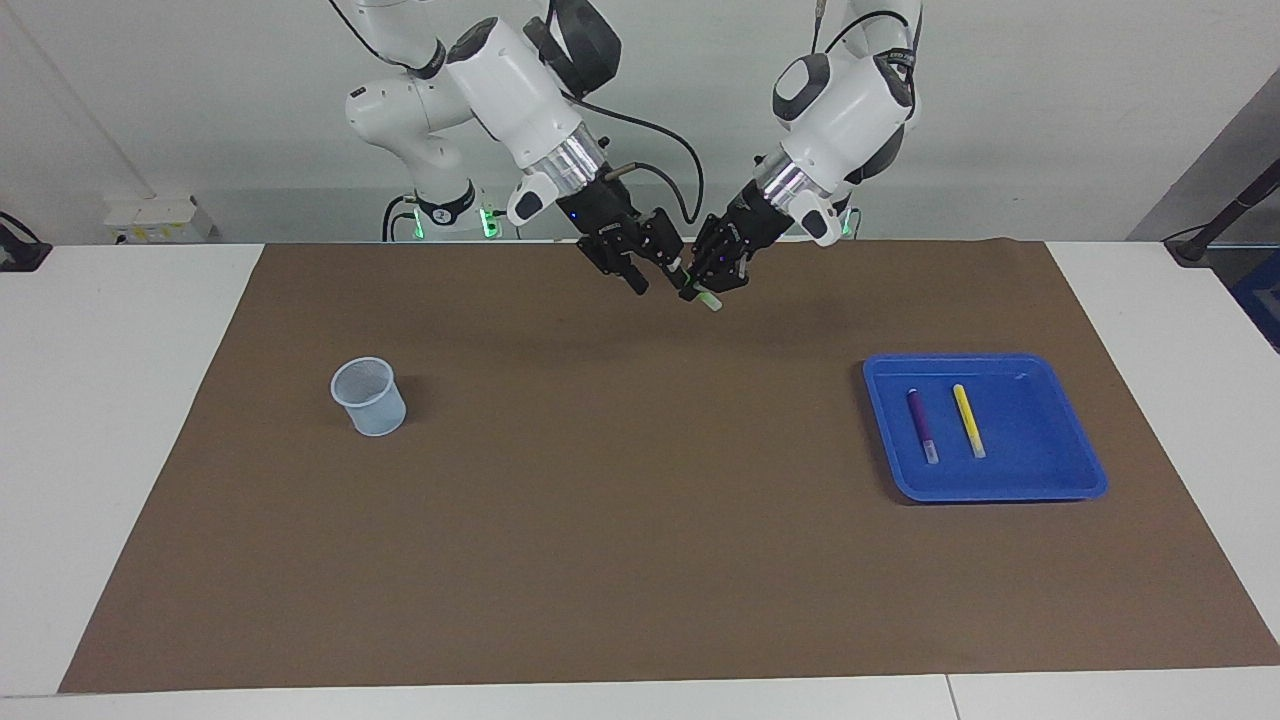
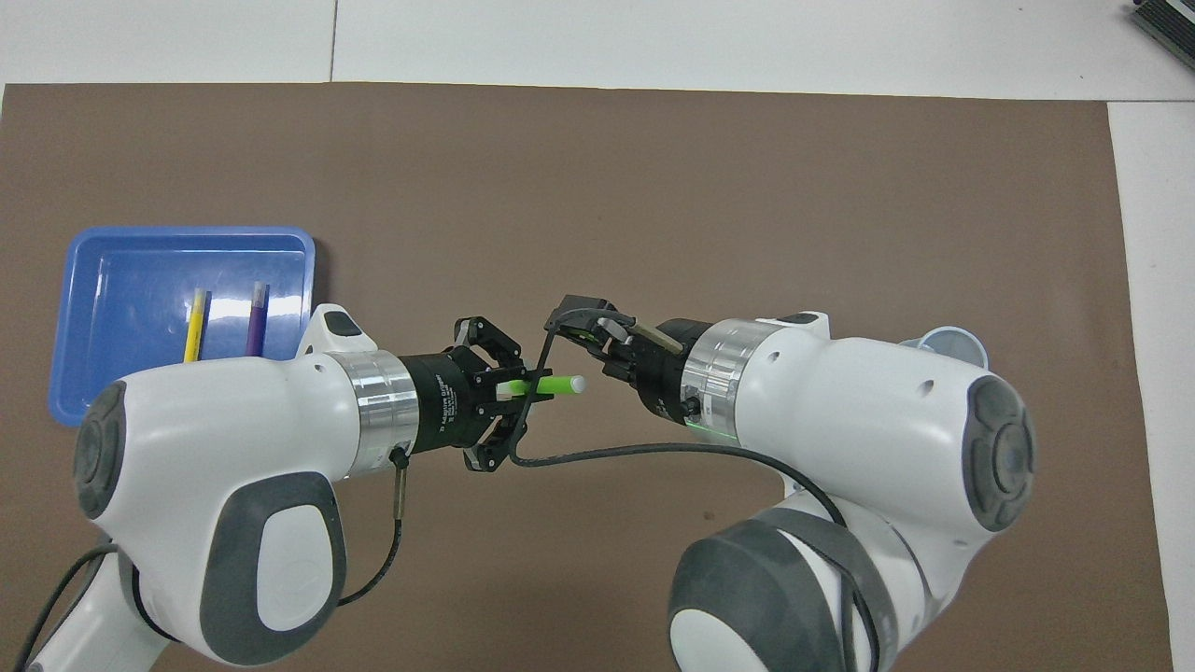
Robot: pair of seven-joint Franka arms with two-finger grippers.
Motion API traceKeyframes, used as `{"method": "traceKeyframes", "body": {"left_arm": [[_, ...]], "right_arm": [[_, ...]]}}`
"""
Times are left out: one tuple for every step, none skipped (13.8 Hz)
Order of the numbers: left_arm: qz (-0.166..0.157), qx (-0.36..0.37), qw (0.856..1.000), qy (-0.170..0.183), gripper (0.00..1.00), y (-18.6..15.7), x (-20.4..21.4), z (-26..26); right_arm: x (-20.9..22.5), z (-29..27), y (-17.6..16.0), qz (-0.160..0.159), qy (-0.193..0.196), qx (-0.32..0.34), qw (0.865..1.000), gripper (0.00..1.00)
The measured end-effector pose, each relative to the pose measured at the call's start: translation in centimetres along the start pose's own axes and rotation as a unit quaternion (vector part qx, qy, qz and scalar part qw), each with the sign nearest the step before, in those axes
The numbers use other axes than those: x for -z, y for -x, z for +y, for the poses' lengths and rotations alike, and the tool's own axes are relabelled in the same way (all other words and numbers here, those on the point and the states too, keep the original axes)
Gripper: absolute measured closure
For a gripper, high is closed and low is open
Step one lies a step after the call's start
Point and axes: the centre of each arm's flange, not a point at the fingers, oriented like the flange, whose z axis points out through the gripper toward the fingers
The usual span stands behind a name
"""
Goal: Right arm passes pens to left for tray arrangement
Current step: 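Close the left gripper on the green pen and open the right gripper, then carry the green pen to the tray while the right gripper withdraws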
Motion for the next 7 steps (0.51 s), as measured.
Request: {"method": "traceKeyframes", "body": {"left_arm": [[0.001,-0.021,1.0,-0.01,0.82,-0.8,0.4,0.3],[0.001,-0.039,0.999,-0.018,0.82,-1.7,1.1,0.7],[0.0,-0.058,0.998,-0.028,0.82,-2.7,1.9,1.1],[0.004,-0.082,0.996,-0.039,0.82,-3.6,2.7,1.3],[0.017,-0.11,0.993,-0.05,0.82,-4.3,3.4,1.6],[0.039,-0.148,0.986,-0.069,0.82,-4.9,4.1,1.7],[0.06,-0.199,0.974,-0.091,0.82,-5.3,4.7,1.8]], "right_arm": [[0.2,0.3,-0.3,-0.01,0.018,0.003,1.0,0.03],[0.7,0.7,-1.1,-0.014,0.043,0.016,0.999,0.0],[1.4,1.2,-2.1,-0.015,0.077,0.041,0.996,0.0],[2.1,1.9,-3.1,-0.02,0.11,0.073,0.991,0.0],[2.8,2.8,-4.0,-0.03,0.135,0.103,0.985,0.0],[3.3,3.8,-5.0,-0.041,0.158,0.131,0.978,0.0],[4.0,4.9,-6.2,-0.048,0.179,0.153,0.971,0.0]]}}
